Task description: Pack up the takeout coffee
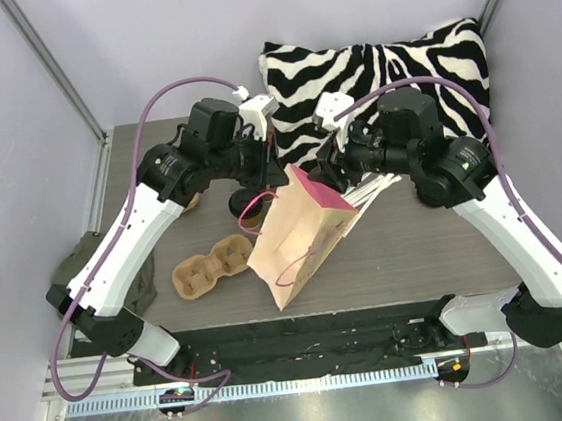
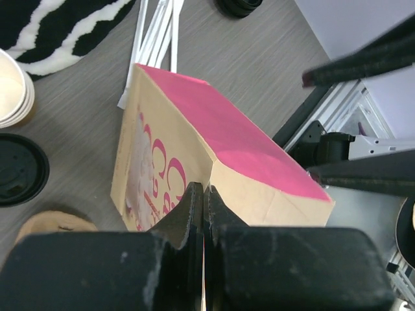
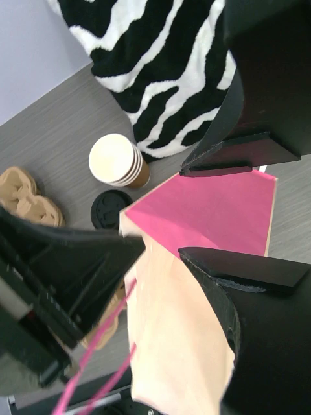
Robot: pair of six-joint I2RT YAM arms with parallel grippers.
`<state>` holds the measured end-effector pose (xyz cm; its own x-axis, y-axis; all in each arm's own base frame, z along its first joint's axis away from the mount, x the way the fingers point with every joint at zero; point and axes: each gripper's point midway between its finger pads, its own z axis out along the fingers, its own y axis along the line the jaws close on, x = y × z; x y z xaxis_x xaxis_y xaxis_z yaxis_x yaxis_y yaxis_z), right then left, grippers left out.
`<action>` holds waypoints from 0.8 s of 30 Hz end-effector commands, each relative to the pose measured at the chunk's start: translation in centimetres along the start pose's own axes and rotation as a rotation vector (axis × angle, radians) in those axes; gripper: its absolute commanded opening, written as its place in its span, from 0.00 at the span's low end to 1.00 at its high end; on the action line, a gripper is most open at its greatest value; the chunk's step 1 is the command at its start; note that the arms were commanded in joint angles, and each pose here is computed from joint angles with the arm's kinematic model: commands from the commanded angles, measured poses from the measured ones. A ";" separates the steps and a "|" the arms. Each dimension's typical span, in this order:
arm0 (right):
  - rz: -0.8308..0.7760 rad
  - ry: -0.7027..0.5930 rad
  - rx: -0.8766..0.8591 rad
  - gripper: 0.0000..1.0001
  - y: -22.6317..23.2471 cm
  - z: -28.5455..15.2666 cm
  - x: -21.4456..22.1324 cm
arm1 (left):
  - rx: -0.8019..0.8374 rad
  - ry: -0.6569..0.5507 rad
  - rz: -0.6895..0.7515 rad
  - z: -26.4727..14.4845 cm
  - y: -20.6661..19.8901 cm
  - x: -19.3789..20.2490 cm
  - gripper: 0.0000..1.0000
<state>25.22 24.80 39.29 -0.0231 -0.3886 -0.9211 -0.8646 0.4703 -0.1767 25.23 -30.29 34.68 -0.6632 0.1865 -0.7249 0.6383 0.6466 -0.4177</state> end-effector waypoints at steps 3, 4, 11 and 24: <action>-0.021 -0.060 -0.029 0.54 1.7 -1.6 -2.4 | -0.082 -0.057 0.005 -1.4 0.7 -1.2 0.00; -0.017 -0.062 -0.029 0.54 1.8 -1.6 -2.5 | -0.094 -0.064 0.002 -1.4 0.9 -1.3 0.00; -0.007 -0.066 -0.023 0.57 2.0 -1.1 -3.8 | -0.127 -0.122 -0.026 -1.9 1.0 -3.0 0.00; -0.076 0.095 0.166 0.63 0.8 2.2 0.6 | -0.090 -0.108 -0.069 -1.9 0.3 -2.8 0.00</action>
<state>23.51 27.50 37.26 -0.0362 -0.4832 -0.8748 -0.8529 0.4711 -0.2249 26.74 -28.90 36.03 -0.6671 0.0970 -0.7386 0.5415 0.7440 -0.3914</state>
